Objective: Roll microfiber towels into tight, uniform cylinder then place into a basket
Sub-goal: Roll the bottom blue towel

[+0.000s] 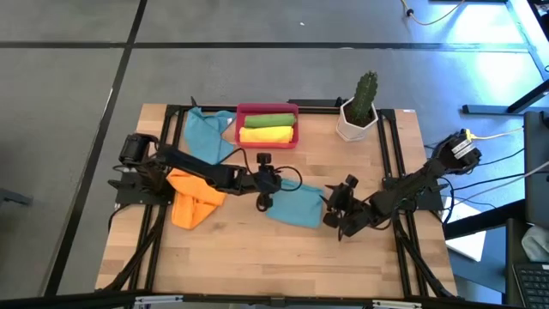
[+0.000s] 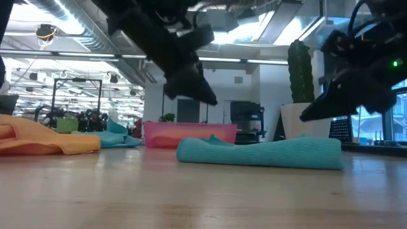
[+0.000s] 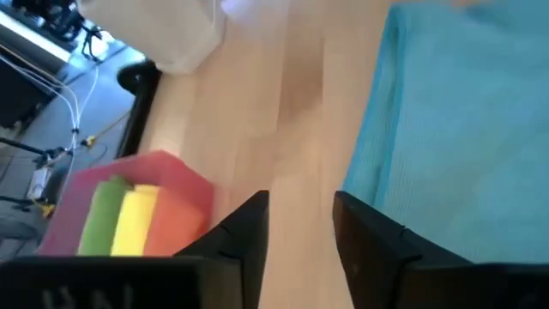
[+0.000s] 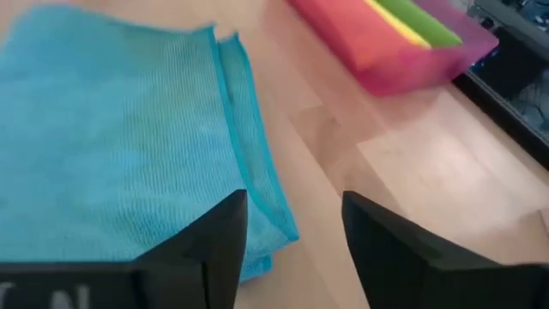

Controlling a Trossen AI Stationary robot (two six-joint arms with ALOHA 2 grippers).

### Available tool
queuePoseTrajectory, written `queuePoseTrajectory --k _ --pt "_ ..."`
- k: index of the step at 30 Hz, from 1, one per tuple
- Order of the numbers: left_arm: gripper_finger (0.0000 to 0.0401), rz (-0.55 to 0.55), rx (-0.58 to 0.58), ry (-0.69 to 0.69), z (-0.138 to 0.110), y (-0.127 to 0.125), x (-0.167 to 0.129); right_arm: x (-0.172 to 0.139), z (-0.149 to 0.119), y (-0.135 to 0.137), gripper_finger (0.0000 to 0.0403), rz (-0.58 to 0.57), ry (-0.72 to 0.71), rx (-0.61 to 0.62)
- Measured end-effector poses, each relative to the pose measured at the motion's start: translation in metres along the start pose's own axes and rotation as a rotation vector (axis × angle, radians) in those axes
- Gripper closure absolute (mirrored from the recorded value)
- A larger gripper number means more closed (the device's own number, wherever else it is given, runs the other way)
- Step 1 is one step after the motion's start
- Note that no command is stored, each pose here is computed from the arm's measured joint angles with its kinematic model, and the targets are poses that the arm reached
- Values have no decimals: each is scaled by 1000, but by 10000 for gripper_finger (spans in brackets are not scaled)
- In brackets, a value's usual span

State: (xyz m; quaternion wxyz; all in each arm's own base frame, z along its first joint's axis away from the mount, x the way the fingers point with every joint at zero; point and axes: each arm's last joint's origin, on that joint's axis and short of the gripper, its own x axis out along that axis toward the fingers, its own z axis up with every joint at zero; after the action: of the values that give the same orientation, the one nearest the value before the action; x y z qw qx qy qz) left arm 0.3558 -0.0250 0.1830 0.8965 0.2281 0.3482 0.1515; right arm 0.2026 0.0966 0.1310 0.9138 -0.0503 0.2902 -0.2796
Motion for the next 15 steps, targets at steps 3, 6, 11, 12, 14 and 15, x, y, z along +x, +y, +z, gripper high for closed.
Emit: queuePoseTrajectory --k 3,6,11,12,14,15 --pt "279 -18 -65 -34 6 -3 -10 -6 8 -4 216 26 -22 32" --pt "282 -94 -146 -51 8 -12 -14 -12 13 -3 230 116 -11 54" --pt "284 -203 -210 -75 6 -43 -6 -11 15 5 290 260 36 73" --pt "284 -213 -210 -92 6 -49 -5 -9 14 6 308 265 47 67" --pt "284 -228 -203 -116 6 -61 -1 -6 12 6 347 254 60 61" --pt "284 -234 -198 -117 5 -67 0 -3 11 6 367 245 66 62"
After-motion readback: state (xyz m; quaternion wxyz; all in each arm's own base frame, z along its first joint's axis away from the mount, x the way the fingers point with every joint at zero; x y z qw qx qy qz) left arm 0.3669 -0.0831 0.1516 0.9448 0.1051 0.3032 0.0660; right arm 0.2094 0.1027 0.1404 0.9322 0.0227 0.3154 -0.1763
